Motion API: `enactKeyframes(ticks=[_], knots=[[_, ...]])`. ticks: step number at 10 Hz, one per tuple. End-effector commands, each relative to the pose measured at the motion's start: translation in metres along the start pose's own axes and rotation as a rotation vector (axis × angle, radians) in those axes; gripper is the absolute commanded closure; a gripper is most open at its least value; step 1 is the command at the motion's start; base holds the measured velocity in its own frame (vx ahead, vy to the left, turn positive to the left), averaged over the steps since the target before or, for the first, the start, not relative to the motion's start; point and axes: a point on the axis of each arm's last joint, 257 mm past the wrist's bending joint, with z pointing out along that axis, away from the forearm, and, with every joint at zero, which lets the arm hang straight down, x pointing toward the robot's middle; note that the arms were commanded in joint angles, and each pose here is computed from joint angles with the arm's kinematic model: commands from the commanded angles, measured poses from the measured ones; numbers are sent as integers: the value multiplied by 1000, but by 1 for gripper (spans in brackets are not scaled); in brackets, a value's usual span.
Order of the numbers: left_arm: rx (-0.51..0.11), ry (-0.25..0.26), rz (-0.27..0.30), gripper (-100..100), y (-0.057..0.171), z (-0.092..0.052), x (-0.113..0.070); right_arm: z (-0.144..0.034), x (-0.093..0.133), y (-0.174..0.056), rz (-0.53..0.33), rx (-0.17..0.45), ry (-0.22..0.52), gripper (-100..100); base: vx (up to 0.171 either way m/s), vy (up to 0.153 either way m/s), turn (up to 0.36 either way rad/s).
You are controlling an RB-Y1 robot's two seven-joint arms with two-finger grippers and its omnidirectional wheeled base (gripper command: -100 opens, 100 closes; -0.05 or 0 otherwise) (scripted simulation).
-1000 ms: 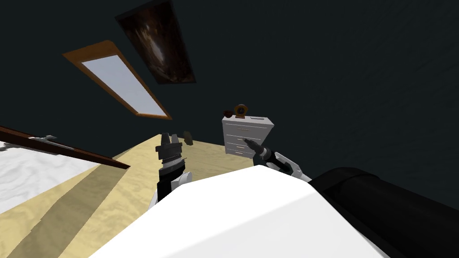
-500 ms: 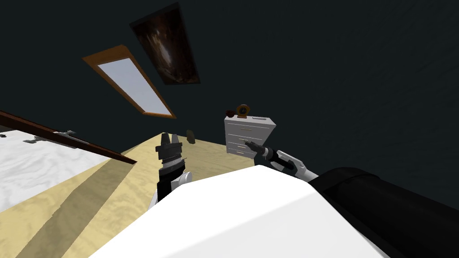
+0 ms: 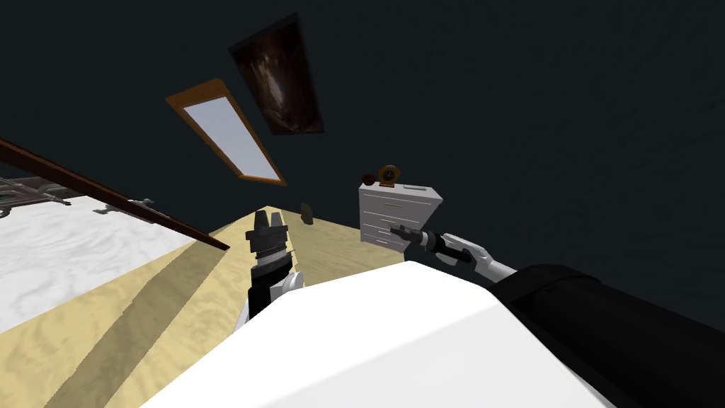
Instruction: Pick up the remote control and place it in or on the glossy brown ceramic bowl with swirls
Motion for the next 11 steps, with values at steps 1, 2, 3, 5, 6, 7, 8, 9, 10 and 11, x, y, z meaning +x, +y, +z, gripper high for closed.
enactKeyframes(ticks=[1,2,3,5,6,7,8,9,10,11], knots=[[0,0,0,0,0,0,0,-3,2,-2,-11,9,30,-100,-8,4,-33],[0,0,0,0,0,0,0,-16,4,-18,-32,45,79,-100,-10,10,105],[0,0,0,0,0,0,0,-19,4,-19,-43,50,105,-100,-10,6,110],[0,0,0,0,0,0,0,-35,4,-35,-71,89,166,-100,-3,3,101],[0,0,0,0,0,0,0,-39,3,-37,-83,98,195,-100,0,-2,94],[0,0,0,0,0,0,0,-40,3,-37,-88,100,206,-100,1,-2,-24],[0,0,0,0,0,0,0,-55,0,-52,-112,138,252,-100,5,-1,168],[0,0,0,0,0,0,0,-59,-2,-54,-124,146,279,-100,6,-8,87],[0,0,0,0,0,0,0,-60,-3,-54,-129,149,292,-100,4,-5,-17],[0,0,0,0,0,0,0,-77,-8,-68,-154,188,339,-100,12,-7,144]])
